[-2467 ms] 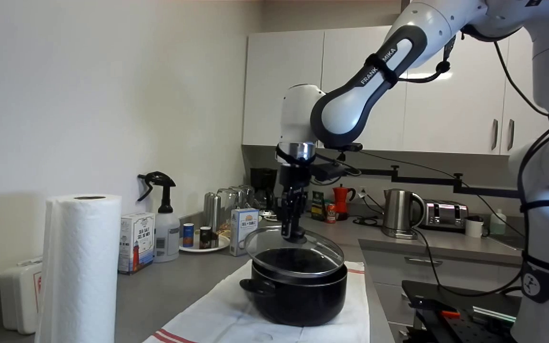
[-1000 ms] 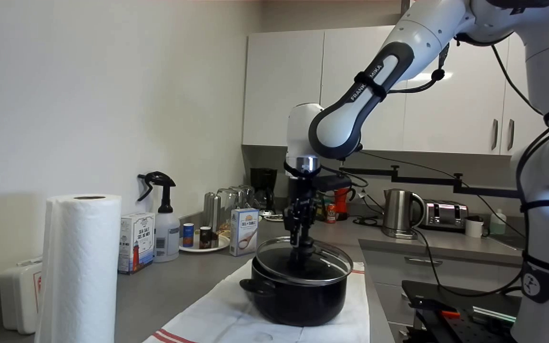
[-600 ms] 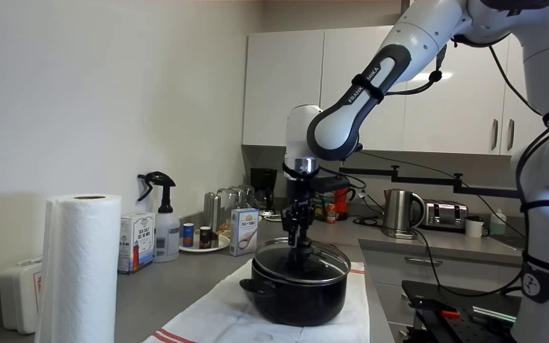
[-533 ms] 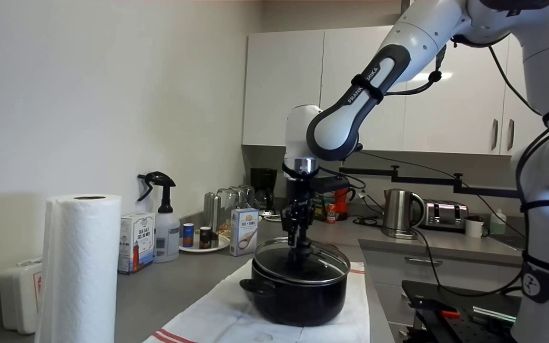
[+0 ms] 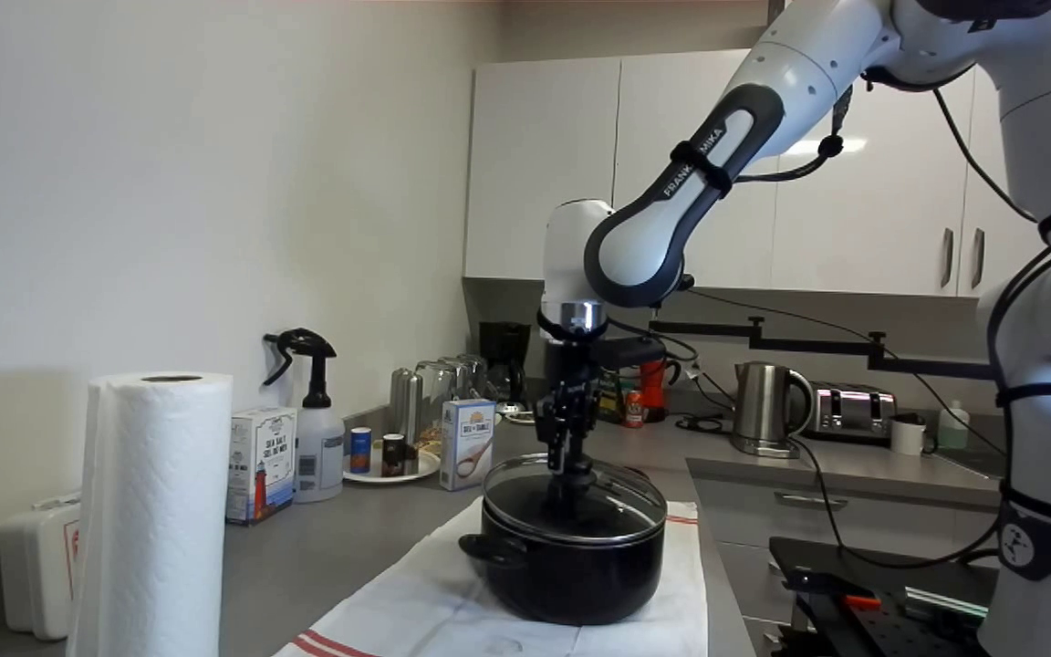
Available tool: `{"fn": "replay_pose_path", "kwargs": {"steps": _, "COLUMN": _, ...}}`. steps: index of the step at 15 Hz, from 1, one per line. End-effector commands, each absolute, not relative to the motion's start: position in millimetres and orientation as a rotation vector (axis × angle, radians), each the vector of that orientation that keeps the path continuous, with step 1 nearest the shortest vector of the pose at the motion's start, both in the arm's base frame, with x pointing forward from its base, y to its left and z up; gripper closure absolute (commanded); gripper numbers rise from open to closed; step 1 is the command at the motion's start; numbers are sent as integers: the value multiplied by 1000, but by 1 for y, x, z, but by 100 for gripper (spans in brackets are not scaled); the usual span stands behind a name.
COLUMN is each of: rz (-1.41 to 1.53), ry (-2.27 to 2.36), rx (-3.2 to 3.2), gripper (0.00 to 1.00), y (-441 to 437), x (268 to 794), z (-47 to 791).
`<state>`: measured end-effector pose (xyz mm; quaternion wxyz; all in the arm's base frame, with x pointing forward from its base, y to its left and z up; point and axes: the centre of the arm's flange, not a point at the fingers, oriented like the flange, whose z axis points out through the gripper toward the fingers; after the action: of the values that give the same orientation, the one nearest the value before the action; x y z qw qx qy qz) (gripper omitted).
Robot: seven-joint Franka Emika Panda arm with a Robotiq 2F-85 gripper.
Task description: Put the lid on the pot
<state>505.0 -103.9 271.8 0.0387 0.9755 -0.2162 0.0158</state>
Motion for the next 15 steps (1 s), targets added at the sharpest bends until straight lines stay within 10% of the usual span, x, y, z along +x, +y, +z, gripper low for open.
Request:
{"fn": "replay_pose_path", "kwargs": {"steps": 1, "rz": 75, "ry": -657, "rx": 2998, "gripper": 77, "y": -97, "x": 512, "z": 279}}
{"fn": "replay_pose_path", "kwargs": {"steps": 15, "rz": 37, "ry": -682, "rx": 3026, "gripper": 77, "y": -104, "x": 518, "z": 262}}
